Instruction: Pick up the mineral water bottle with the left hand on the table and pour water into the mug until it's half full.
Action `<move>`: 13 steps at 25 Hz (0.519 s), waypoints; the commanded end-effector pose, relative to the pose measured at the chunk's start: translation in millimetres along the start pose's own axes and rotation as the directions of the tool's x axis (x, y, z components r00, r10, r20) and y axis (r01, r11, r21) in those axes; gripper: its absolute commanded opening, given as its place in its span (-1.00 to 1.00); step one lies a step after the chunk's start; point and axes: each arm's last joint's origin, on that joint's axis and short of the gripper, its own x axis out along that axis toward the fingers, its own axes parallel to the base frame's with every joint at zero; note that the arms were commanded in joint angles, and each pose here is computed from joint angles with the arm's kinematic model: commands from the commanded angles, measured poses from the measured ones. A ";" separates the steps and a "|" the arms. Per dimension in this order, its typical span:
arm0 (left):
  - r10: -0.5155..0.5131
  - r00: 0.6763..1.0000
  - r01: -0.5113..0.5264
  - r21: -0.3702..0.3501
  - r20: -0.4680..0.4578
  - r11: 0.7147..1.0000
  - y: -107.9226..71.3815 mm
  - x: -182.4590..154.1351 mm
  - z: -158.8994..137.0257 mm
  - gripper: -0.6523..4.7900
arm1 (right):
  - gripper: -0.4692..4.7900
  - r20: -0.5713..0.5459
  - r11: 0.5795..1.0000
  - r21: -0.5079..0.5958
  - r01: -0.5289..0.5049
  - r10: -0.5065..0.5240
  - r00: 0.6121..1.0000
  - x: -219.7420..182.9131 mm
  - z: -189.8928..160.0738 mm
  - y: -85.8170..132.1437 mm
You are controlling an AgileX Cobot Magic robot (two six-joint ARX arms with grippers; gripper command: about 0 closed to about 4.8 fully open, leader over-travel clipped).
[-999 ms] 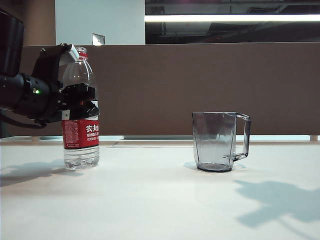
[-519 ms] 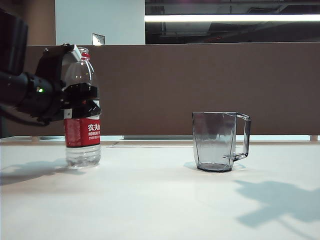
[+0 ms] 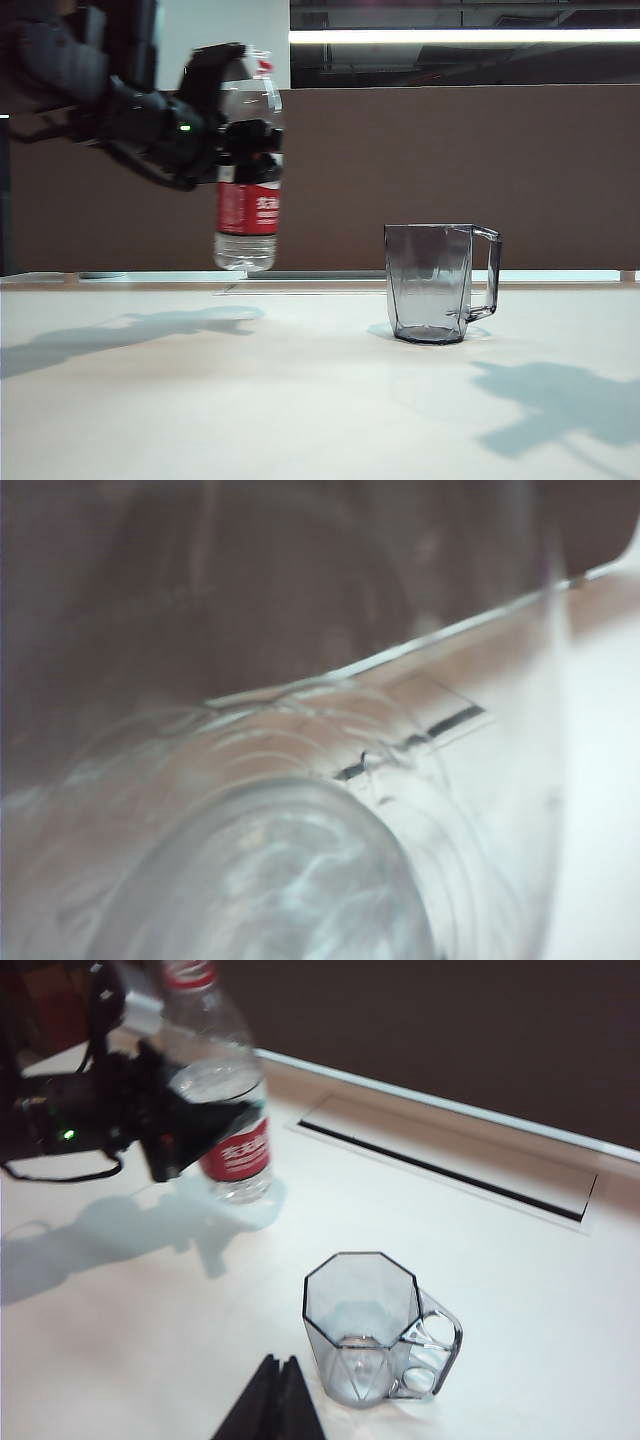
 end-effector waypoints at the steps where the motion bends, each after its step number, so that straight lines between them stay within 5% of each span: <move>1: -0.024 0.999 0.020 0.085 0.043 0.996 -7.0 15.8 13.5 0.03 | -0.83 0.014 1.000 -0.003 -0.002 0.002 1.000 -1.9 2.9 0.0; 13: -0.091 0.996 0.085 0.321 0.004 0.943 -29.8 59.0 18.5 0.03 | -0.83 0.008 1.000 -0.003 -0.002 0.002 1.000 -1.9 2.3 0.0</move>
